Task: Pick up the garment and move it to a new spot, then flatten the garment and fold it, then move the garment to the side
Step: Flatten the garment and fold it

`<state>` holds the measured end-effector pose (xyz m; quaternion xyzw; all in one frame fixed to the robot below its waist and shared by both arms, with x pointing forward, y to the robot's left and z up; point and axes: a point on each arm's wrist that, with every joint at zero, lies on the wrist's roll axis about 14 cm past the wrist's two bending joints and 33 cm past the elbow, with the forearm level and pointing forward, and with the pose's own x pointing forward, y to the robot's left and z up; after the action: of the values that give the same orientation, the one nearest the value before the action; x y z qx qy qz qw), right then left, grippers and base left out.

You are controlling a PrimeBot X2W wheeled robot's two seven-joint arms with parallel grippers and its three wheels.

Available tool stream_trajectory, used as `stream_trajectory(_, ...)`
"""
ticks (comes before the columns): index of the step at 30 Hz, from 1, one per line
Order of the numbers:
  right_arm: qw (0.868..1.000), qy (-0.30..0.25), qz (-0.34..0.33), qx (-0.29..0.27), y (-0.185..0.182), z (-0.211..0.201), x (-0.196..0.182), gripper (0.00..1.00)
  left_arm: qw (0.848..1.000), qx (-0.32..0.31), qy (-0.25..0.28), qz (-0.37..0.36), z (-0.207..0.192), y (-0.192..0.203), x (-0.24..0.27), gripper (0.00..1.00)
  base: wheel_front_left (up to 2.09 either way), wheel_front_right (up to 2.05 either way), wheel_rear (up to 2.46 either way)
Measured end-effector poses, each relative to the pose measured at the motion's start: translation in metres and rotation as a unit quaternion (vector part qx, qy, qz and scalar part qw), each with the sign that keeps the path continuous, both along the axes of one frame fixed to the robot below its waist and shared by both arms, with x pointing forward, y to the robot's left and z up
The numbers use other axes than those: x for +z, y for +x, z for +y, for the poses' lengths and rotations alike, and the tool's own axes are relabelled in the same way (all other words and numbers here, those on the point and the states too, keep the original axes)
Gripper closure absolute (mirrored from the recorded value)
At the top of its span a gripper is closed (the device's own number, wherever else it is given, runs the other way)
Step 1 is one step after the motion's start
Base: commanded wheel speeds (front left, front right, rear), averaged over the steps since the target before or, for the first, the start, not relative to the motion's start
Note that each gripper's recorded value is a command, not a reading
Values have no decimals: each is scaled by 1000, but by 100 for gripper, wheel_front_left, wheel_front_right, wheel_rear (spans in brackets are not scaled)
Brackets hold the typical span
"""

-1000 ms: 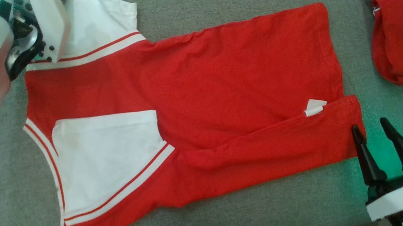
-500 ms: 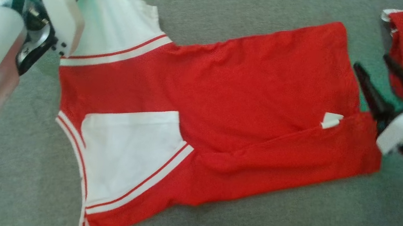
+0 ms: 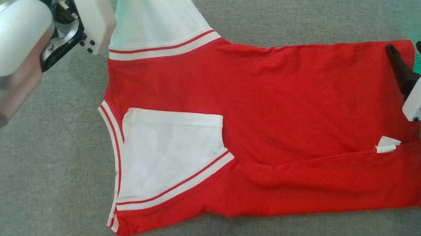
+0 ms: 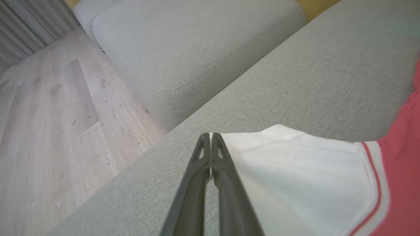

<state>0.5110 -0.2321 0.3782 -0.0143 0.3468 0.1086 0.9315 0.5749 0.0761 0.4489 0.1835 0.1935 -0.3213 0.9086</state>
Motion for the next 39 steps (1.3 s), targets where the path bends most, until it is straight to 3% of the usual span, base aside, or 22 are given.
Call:
stream_trajectory(2,1000,1,6,5,2,5,-3,5,1000,1,0,0,2,-1,-1,100,0,0,0)
stream_trajectory(3,1000,2,10,7,2,6,-5,19,1000,0,1,1,2,-2,-2,100,0,0,0)
stream_trajectory(4,1000,2,13,8,1,7,-7,53,1000,0,2,1,3,-2,-3,100,0,0,0)
stream_trajectory(6,1000,2,17,12,0,9,-10,94,1000,-2,4,1,3,-4,-4,100,0,0,0)
stream_trajectory(7,1000,2,14,14,0,11,-10,100,1000,-2,4,1,3,-4,-4,100,0,0,0)
stream_trajectory(16,997,5,-74,13,28,9,25,100,998,-9,-1,-65,3,9,19,100,0,0,0)
stream_trajectory(22,989,20,-144,-7,41,-2,60,100,984,-2,-36,-174,2,27,74,100,0,0,0)
stream_trajectory(26,985,35,-168,-20,41,-9,77,100,980,1,-56,-191,1,23,90,100,0,0,0)
stream_trajectory(30,982,54,-180,-27,33,-11,85,100,980,-1,-74,-187,1,5,91,100,0,0,0)
stream_trajectory(39,987,76,-139,-27,-28,-10,55,100,988,17,-91,-122,20,-84,44,100,0,0,0)
